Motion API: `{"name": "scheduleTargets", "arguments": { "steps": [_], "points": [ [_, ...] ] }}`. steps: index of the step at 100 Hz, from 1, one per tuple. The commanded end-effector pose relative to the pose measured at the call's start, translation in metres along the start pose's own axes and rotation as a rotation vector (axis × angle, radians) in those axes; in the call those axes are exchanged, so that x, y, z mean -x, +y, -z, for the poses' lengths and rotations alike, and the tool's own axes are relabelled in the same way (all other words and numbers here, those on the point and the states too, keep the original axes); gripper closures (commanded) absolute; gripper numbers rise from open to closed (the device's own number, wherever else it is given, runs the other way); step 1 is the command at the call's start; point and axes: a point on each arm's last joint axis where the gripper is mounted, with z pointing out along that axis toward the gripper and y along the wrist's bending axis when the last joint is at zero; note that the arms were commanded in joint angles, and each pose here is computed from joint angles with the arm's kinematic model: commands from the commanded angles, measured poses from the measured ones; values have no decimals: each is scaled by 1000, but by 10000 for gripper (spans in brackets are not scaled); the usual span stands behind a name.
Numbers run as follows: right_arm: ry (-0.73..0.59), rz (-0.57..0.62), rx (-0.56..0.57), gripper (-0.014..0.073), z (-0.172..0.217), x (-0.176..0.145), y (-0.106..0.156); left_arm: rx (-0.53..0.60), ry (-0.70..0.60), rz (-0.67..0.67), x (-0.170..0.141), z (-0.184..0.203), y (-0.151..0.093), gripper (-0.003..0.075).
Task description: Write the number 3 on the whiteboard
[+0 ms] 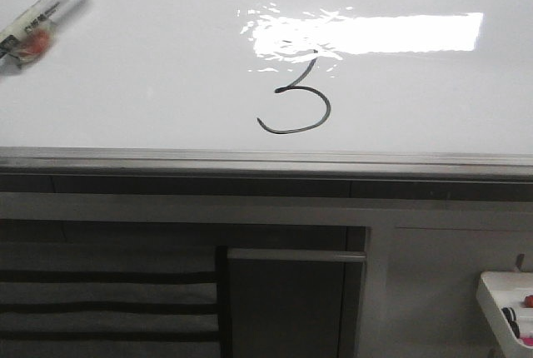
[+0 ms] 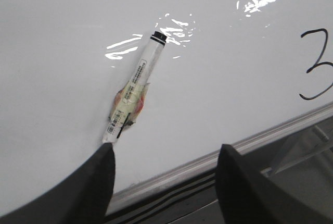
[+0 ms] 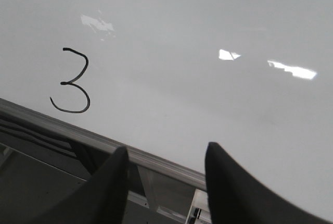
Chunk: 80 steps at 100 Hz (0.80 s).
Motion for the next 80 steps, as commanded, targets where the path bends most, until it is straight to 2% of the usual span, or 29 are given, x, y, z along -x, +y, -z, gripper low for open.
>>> {"name": "scheduleTargets", "arguments": {
  "steps": [1,20,48,65,80],
  "points": [
    [-144,-24,-26,382,11,-1,0,34,-112,11,0,18,-3,333],
    [-183,-50,-26,675,14,-22,3,80,-182,16,-28,26,-8,333],
    [-171,-79,-12,674,9,-27,3,83,-156,26,-43,19,-8,344],
    [-171,-79,-12,674,9,-27,3,89,-240,88,-36,21,-7,524],
    [-171,-79,-12,674,9,-27,3,85,-245,98,-35,21,-7,658]
  ]
}}
